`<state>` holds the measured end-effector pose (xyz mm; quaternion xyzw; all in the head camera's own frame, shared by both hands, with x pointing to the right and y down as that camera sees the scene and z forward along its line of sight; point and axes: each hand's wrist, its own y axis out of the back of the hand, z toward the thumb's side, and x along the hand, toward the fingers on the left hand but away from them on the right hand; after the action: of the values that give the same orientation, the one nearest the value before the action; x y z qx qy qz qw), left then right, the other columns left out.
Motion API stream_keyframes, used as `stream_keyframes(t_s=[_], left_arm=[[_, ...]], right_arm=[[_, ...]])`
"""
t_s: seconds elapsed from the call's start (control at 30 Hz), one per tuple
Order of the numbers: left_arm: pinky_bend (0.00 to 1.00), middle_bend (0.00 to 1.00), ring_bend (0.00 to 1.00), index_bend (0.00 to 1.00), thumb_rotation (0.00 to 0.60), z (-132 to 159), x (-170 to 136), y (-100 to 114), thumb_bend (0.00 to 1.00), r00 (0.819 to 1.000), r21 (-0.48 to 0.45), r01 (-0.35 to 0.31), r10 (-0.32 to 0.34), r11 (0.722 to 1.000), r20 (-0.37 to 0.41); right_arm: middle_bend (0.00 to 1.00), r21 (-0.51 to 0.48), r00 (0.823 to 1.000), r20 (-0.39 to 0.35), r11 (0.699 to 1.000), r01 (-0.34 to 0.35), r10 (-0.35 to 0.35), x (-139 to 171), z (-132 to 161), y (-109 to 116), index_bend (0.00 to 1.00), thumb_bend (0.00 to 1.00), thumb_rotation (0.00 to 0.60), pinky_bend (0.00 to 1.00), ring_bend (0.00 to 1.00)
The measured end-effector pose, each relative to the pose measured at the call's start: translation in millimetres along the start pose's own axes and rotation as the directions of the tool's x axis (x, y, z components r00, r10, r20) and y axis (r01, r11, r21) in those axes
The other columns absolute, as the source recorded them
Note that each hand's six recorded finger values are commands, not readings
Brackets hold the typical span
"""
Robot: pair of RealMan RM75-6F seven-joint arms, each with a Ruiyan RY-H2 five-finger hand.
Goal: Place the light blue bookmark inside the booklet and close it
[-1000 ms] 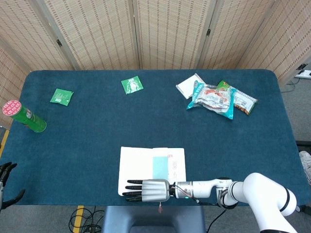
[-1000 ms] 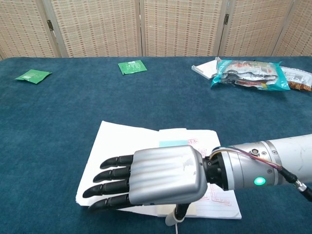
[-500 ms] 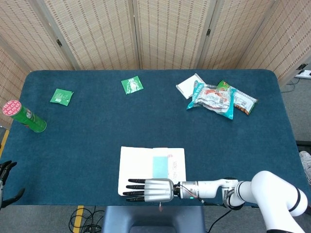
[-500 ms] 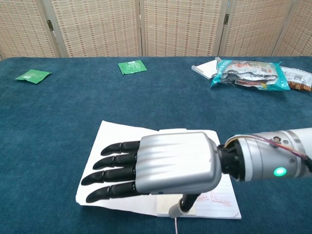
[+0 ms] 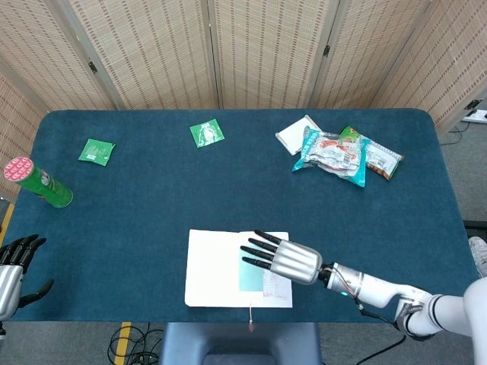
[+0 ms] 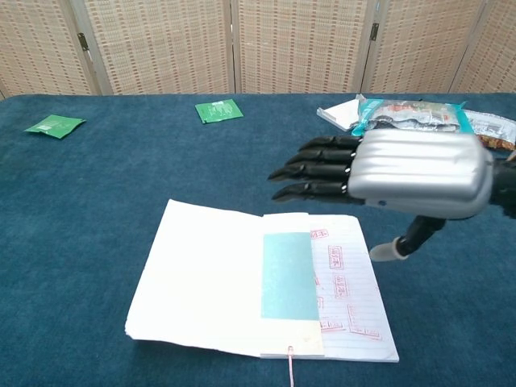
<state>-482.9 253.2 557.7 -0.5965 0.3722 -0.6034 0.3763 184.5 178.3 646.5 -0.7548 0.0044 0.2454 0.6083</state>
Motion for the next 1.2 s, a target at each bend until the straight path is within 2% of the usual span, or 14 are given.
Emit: stream_keyframes(t_s=[0.07, 0.17, 0.27, 0.37, 0.53, 0.67, 0.7, 0.77, 0.9, 1.0, 1.1, 1.2], left_arm=[[0.20, 0.16, 0.15, 0.19, 0.600, 5, 6, -1, 0.27, 1.000, -0.001, -0.004, 0.004, 1.000, 0.023], [0.20, 0.16, 0.15, 0.19, 0.600, 11, 13, -5, 0.27, 0.999, -0.006, -0.001, 0.001, 1.000, 0.052], [0.20, 0.16, 0.15, 0.19, 0.600, 19, 20, -9, 0.27, 0.996, -0.013, 0.001, 0.000, 1.000, 0.087], [0.20, 0.16, 0.15, 0.19, 0.600, 28, 27, -12, 0.27, 0.991, -0.013, 0.000, 0.001, 1.000, 0.131], [0.20, 0.16, 0.15, 0.19, 0.600, 44, 39, -15, 0.27, 0.977, 0.002, -0.012, 0.011, 1.000, 0.211], [0.20, 0.16, 0.15, 0.18, 0.600, 57, 47, -19, 0.27, 0.962, 0.008, -0.019, 0.016, 1.000, 0.273], [0.20, 0.16, 0.15, 0.18, 0.600, 61, 48, -20, 0.27, 0.958, 0.008, -0.021, 0.018, 1.000, 0.285], [0.20, 0.16, 0.15, 0.18, 0.600, 68, 51, -23, 0.27, 0.951, 0.003, -0.025, 0.023, 1.000, 0.309], [0.20, 0.16, 0.15, 0.18, 0.600, 82, 54, -32, 0.27, 0.938, 0.002, -0.015, 0.014, 1.000, 0.347], [0.20, 0.16, 0.15, 0.17, 0.600, 94, 58, -37, 0.27, 0.924, 0.002, -0.006, 0.005, 1.000, 0.382], [0.20, 0.16, 0.15, 0.17, 0.600, 105, 61, -42, 0.26, 0.906, -0.001, 0.001, 0.000, 1.000, 0.424], [0.20, 0.16, 0.15, 0.16, 0.600, 120, 64, -47, 0.25, 0.877, 0.009, 0.011, -0.014, 1.000, 0.480]], right_arm=[[0.00, -0.008, 0.998, 0.064, 1.000, -0.014, 0.015, 15, -10, -1, 0.00, 0.12, 0.600, 0.00, 0.00], [0.00, -0.032, 0.984, 0.177, 0.999, -0.024, 0.030, 41, -26, -1, 0.00, 0.12, 0.600, 0.00, 0.00], [0.00, -0.059, 0.961, 0.276, 0.998, -0.003, 0.019, 64, -35, 1, 0.00, 0.12, 0.600, 0.00, 0.00], [0.00, -0.067, 0.927, 0.374, 0.998, 0.016, 0.010, 90, -44, 3, 0.00, 0.12, 0.600, 0.00, 0.00], [0.00, -0.044, 0.856, 0.518, 0.999, 0.018, 0.007, 130, -54, 4, 0.00, 0.12, 0.600, 0.00, 0.00], [0.00, -0.063, 0.793, 0.608, 0.998, -0.004, 0.041, 159, -56, 1, 0.00, 0.12, 0.600, 0.00, 0.00], [0.00, -0.071, 0.772, 0.633, 0.997, -0.006, 0.050, 168, -56, 0, 0.00, 0.12, 0.600, 0.00, 0.00], [0.00, -0.077, 0.742, 0.668, 0.997, -0.004, 0.055, 180, -55, 1, 0.00, 0.12, 0.600, 0.00, 0.00], [0.00, -0.104, 0.664, 0.744, 0.995, 0.002, 0.077, 209, -52, 0, 0.00, 0.12, 0.600, 0.00, 0.00], [0.00, -0.118, 0.615, 0.784, 0.993, 0.022, 0.080, 228, -49, 0, 0.00, 0.12, 0.600, 0.00, 0.00], [0.00, -0.125, 0.583, 0.809, 0.991, 0.041, 0.077, 242, -47, -2, 0.00, 0.12, 0.600, 0.00, 0.00], [0.00, -0.118, 0.572, 0.817, 0.992, 0.051, 0.068, 248, -47, -1, 0.00, 0.12, 0.600, 0.00, 0.00]])
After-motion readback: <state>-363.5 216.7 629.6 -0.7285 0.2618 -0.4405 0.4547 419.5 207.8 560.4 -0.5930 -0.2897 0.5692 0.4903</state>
